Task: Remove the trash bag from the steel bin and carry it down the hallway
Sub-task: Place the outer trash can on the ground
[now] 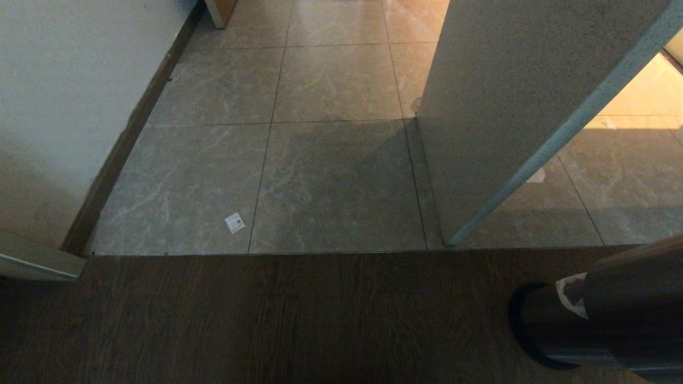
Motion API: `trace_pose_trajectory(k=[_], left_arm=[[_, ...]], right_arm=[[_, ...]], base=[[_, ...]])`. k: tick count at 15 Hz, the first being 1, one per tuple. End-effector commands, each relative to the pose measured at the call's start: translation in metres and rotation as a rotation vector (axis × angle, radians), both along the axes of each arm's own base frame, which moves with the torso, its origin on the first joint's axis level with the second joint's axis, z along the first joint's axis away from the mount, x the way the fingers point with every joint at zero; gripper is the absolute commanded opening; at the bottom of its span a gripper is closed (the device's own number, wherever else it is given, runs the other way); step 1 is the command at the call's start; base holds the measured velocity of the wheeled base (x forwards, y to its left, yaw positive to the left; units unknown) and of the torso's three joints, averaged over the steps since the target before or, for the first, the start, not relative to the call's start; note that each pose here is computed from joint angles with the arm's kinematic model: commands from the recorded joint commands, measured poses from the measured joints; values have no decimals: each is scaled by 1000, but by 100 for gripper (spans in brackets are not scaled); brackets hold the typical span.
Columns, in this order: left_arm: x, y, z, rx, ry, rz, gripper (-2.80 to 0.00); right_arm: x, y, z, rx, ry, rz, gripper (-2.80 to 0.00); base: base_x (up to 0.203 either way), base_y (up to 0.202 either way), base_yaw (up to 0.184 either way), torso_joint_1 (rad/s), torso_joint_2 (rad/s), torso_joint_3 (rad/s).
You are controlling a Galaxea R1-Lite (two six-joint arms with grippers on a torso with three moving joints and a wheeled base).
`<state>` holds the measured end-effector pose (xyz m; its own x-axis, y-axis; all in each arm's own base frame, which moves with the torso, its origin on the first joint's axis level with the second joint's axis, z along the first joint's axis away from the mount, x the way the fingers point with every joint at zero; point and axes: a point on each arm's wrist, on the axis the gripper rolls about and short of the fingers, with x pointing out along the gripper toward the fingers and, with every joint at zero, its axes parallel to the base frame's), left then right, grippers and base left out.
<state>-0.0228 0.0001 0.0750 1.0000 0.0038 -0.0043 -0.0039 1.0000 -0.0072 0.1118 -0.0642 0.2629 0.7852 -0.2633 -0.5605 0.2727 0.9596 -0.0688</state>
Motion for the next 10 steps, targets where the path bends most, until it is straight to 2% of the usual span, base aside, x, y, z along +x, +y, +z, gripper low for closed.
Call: trace_pose_trajectory(k=[1,3,5,10], left_arm=[[0,0,0,0,0,-1,-280],[0,0,0,0,0,-1,-280],[0,0,0,0,0,-1,-280],[0,0,0,0,0,1,-280]], right_arm=[[-29,18,17,-44,-39,12,-280],[-47,29,22,-47,-13,27,-280],[-49,30,29,-90,-34,25,-280],[-33,2,41,-132,-67,-139,-280]], base=[[0,0,0,0,0,0],[0,0,0,0,0,0],[0,0,0,0,0,0],[0,0,0,0,0,0]])
